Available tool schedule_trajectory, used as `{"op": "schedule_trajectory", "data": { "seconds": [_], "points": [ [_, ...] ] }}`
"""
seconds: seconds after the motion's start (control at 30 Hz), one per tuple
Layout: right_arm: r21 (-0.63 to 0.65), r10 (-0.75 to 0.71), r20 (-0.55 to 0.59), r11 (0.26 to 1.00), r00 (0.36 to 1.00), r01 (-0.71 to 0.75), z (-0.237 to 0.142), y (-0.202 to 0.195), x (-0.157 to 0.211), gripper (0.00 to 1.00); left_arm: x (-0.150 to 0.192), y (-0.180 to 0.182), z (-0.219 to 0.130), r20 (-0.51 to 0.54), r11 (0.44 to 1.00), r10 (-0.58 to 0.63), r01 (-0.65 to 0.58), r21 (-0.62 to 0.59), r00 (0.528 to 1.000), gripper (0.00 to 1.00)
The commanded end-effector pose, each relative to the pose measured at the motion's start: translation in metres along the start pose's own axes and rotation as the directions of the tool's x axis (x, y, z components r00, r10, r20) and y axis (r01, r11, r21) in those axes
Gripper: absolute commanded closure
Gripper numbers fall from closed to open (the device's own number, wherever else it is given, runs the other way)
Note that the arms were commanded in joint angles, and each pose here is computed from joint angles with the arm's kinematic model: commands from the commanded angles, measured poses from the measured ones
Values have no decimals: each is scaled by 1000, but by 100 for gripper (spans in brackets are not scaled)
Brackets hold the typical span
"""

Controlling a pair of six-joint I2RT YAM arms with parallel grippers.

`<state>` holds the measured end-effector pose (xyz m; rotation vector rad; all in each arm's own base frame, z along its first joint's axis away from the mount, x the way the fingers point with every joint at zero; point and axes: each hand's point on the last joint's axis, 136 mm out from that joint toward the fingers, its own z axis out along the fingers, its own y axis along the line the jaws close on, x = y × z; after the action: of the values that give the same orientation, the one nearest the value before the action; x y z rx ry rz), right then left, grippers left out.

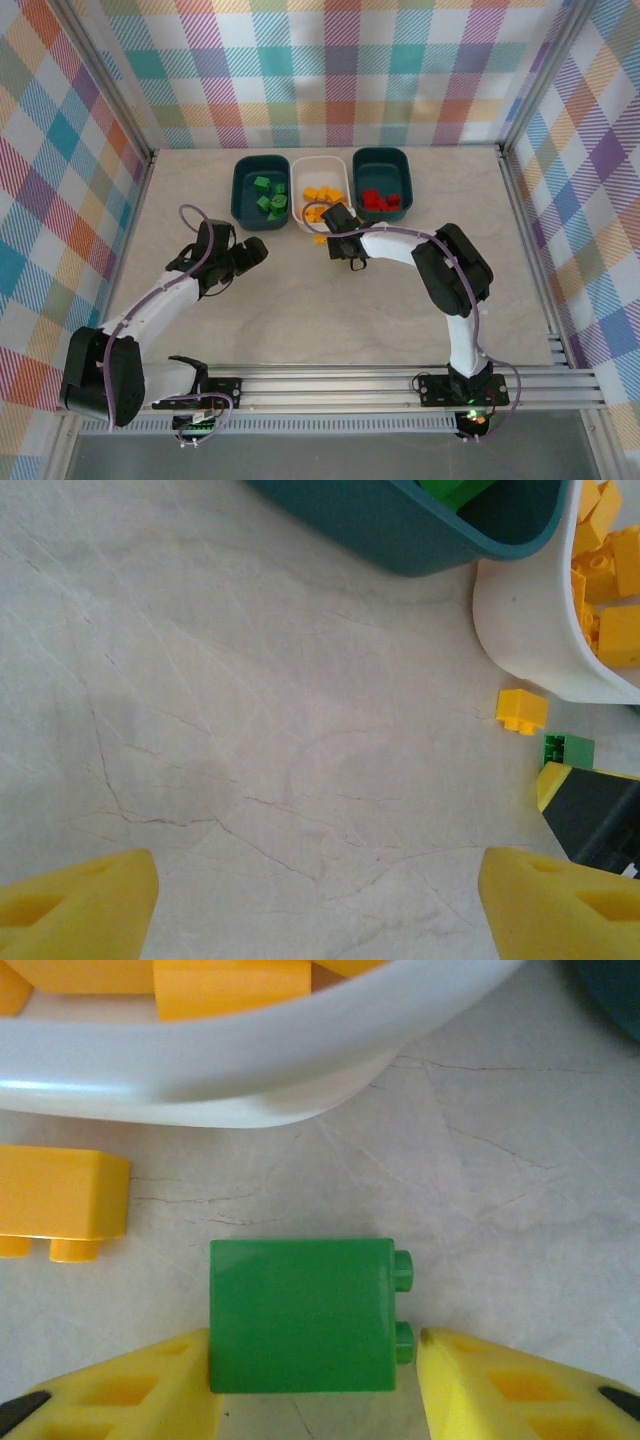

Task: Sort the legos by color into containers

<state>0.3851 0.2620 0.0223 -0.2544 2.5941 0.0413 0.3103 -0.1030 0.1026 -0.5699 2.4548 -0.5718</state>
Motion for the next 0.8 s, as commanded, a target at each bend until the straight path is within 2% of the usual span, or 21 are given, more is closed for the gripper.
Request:
{"op": "schedule_trajectory", "data": {
  "seconds": [0.0,0.1,0.23,0.37,0.63,0.77],
  "points": [
    [72,-29,-41,997,999,32,-1,-17,9,46,5,-1,-3,-6,1000,3,-3,21,1000,17],
    [57,-39,-32,998,999,41,2,-12,5,36,5,1,-6,7,1000,2,-2,21,1000,17],
    [47,-44,-31,998,999,45,6,-7,1,34,6,2,-9,10,1000,3,-4,20,1000,17],
    [35,-48,-32,998,998,49,12,-3,-2,39,9,4,-6,2,1000,1,-1,15,1000,17],
    [30,-34,-32,999,999,35,17,-2,-2,57,14,9,-4,-13,1000,5,-6,-3,1000,17],
    [33,-26,-10,999,1000,26,9,-5,-5,61,13,10,-4,-13,1000,10,-10,-6,1000,17]
  ]
}}
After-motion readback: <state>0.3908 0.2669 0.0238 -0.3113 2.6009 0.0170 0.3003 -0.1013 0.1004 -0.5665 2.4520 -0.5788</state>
